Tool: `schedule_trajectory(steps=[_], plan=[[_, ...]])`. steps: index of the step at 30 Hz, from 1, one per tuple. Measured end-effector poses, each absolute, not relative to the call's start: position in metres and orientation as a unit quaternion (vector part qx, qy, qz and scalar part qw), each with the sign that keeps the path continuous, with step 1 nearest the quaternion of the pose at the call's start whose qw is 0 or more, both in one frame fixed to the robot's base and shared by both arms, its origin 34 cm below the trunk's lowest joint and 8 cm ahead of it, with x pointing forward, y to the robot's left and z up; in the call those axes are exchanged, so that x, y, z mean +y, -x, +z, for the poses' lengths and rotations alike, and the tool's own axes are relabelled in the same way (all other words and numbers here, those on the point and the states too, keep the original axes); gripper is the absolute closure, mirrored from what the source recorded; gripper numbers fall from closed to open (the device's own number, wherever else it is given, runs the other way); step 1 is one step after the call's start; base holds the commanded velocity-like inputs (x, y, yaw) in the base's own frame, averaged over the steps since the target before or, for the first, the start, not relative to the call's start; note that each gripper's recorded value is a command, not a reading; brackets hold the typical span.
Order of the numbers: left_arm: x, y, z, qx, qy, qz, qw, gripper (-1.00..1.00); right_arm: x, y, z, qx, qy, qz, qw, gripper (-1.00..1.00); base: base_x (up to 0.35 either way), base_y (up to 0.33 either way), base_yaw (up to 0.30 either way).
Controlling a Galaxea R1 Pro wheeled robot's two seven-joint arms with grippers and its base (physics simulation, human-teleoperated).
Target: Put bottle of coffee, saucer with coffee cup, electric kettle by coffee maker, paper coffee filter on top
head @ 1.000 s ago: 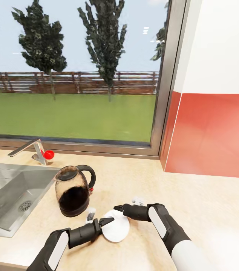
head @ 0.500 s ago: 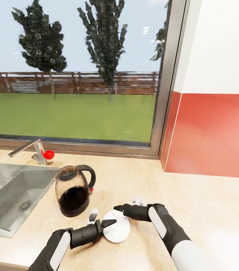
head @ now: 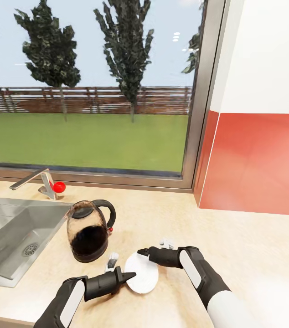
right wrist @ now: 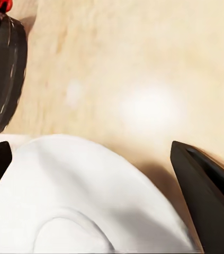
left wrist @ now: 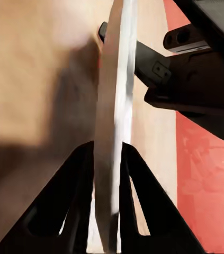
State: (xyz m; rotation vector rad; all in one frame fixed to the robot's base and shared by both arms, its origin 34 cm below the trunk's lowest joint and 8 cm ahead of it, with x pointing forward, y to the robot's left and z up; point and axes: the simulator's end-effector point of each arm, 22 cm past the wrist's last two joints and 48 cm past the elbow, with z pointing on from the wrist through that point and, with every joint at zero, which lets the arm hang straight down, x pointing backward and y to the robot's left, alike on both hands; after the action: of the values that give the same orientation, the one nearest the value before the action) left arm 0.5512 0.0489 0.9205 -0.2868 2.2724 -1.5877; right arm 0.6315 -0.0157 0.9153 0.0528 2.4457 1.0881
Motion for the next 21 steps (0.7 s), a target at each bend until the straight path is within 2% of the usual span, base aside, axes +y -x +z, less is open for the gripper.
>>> schedule_trajectory(steps=[21], plan=[[0.053,-0.553,0.9219,0.801,0.104,-0.562,0.179,1.0,-0.0202,-0.6362,0.9199,0.887,-0.023,0.396,0.237,-1.0,0.0,0.0,0.0]])
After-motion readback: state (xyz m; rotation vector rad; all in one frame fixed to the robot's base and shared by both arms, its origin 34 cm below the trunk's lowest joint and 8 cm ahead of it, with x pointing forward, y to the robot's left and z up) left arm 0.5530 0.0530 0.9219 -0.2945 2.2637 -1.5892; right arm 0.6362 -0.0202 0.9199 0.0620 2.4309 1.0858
